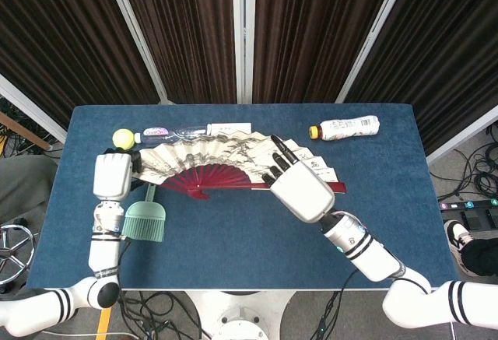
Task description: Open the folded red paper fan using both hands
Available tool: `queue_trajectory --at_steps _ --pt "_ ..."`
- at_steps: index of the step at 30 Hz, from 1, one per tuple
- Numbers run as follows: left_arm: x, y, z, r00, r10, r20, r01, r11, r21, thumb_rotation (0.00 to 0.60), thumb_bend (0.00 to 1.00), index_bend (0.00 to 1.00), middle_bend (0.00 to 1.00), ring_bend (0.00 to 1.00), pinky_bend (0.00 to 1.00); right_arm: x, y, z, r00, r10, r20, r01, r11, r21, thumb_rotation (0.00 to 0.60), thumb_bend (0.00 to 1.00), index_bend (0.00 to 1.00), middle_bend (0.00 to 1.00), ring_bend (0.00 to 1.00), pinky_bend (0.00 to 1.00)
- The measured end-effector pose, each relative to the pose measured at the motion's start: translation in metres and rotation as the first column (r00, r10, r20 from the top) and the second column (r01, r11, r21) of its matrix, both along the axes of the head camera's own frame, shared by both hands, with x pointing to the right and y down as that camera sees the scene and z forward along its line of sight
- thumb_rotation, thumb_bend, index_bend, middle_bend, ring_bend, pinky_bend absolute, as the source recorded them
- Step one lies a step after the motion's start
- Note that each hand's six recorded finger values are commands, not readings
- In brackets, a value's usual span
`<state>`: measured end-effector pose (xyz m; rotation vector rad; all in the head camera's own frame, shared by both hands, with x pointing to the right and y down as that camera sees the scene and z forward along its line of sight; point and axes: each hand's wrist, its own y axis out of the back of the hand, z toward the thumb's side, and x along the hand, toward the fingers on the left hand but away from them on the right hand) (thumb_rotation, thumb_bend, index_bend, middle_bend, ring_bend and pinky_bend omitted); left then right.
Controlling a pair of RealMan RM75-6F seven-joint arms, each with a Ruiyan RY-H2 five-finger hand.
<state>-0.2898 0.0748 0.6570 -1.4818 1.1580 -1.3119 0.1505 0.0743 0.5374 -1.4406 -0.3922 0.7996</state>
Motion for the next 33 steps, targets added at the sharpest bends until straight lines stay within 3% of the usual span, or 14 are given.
queue_trajectory --at_steps 12,14,17,20,21,23,26,33 --pt "0.02 0.014 -0.002 0.996 0.081 0.045 -0.083 0.996 0.029 0.6 0.38 0.68 0.67 0.55 0.53 0.027 0.02 0.001 0.999 0.032 -0.035 -0.031 0.999 0.024 0.6 0.85 0.61 0.54 0.27 0.0" --pt "0.024 0.016 0.0 0.994 0.094 0.048 -0.096 0.995 0.03 0.6 0.37 0.66 0.66 0.54 0.53 0.033 0.019 0.004 0.998 0.043 -0.047 -0.041 0.999 0.026 0.6 0.78 0.52 0.5 0.23 0.0" --pt "0.03 0.019 0.005 0.992 0.113 0.058 -0.114 0.993 0.025 0.6 0.33 0.59 0.59 0.48 0.53 0.045 0.024 0.015 0.995 0.061 -0.072 -0.06 0.998 0.015 0.6 0.57 0.3 0.38 0.11 0.0" --pt "0.037 0.025 0.013 0.987 0.137 0.078 -0.139 0.99 0.009 0.6 0.22 0.41 0.44 0.32 0.45 0.055 0.031 0.028 0.993 0.089 -0.082 -0.092 0.996 -0.024 0.6 0.31 0.06 0.22 0.01 0.0" --pt "0.039 0.026 0.016 0.986 0.146 0.086 -0.147 0.989 0.001 0.6 0.16 0.34 0.37 0.25 0.4 0.058 0.033 0.033 0.992 0.098 -0.084 -0.102 0.994 -0.04 0.6 0.26 0.03 0.18 0.0 0.0" --pt "0.045 0.031 0.022 0.98 0.17 0.104 -0.169 0.985 -0.018 0.6 0.07 0.23 0.26 0.15 0.32 0.063 0.039 0.042 0.989 0.116 -0.087 -0.123 0.99 -0.072 0.6 0.14 0.0 0.09 0.0 0.0" --pt "0.053 0.04 0.029 0.971 0.211 0.112 -0.207 0.977 -0.045 0.6 0.0 0.14 0.14 0.06 0.22 0.069 0.046 0.051 0.987 0.14 -0.081 -0.149 0.982 -0.114 0.6 0.04 0.0 0.01 0.0 0.0" --pt "0.065 0.055 0.029 0.959 0.267 0.094 -0.263 0.963 -0.053 0.6 0.0 0.04 0.0 0.0 0.11 0.086 0.059 0.066 0.977 0.196 -0.078 -0.208 0.957 -0.202 0.6 0.0 0.0 0.0 0.0 0.0"
